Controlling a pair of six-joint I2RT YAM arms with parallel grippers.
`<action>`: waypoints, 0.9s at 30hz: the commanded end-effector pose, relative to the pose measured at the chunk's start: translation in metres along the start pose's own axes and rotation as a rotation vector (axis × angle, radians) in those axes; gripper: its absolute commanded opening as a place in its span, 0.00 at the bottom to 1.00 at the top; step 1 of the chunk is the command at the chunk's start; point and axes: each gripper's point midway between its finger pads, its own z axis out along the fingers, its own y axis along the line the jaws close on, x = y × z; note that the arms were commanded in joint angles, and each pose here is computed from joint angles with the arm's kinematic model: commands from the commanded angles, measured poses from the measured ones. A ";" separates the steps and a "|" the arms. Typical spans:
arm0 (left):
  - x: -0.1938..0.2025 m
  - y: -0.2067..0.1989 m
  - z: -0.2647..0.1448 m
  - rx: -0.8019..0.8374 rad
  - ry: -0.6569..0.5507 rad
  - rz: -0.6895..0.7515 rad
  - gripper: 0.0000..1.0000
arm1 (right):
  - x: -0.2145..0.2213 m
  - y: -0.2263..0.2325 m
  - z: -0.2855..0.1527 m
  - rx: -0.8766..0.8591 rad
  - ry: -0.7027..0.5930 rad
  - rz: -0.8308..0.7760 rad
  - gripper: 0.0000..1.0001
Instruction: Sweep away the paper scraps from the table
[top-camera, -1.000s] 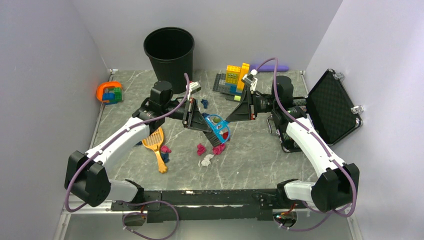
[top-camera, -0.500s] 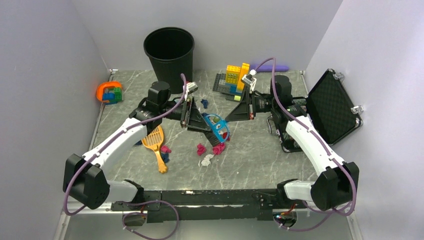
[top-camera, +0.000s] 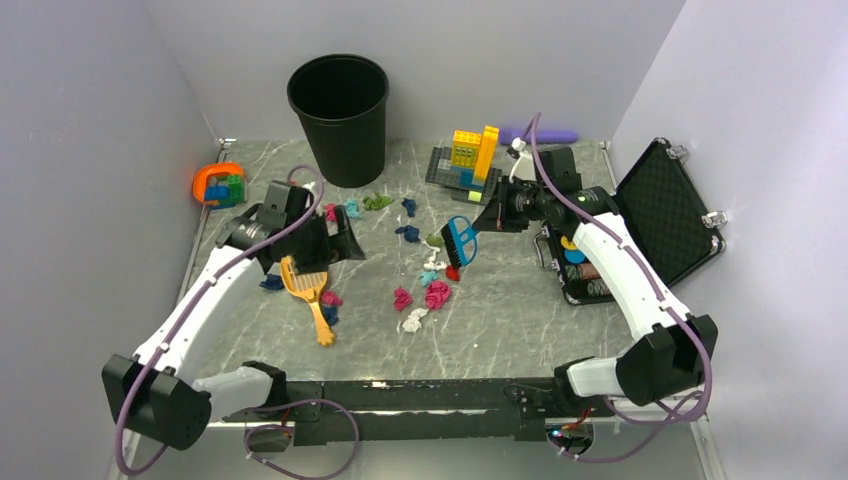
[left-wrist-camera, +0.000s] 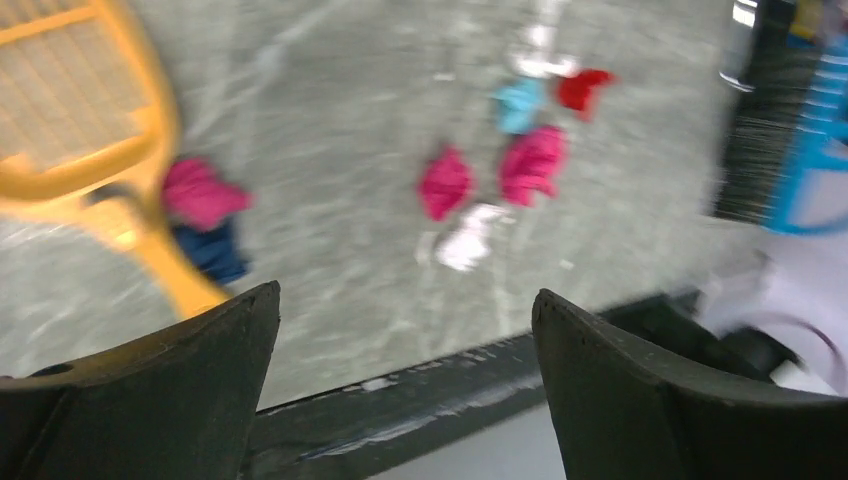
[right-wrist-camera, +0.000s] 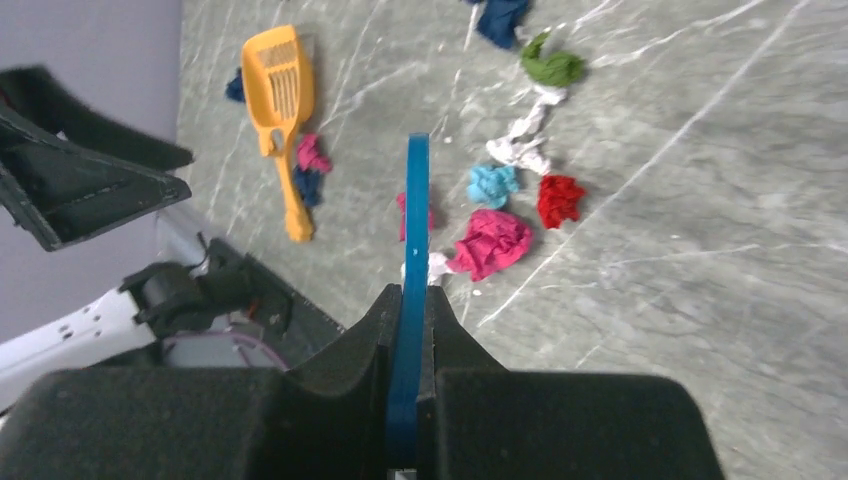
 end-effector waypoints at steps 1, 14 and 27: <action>0.015 0.086 -0.019 -0.419 -0.126 -0.128 0.99 | -0.024 0.000 -0.026 0.103 -0.162 -0.039 0.00; 0.058 0.146 0.003 -0.529 -0.427 -0.240 0.65 | -0.033 0.030 -0.029 -0.007 -0.206 -0.054 0.00; 0.052 0.160 0.043 -0.630 -0.424 -0.149 0.46 | -0.032 0.037 -0.032 -0.022 -0.190 -0.046 0.00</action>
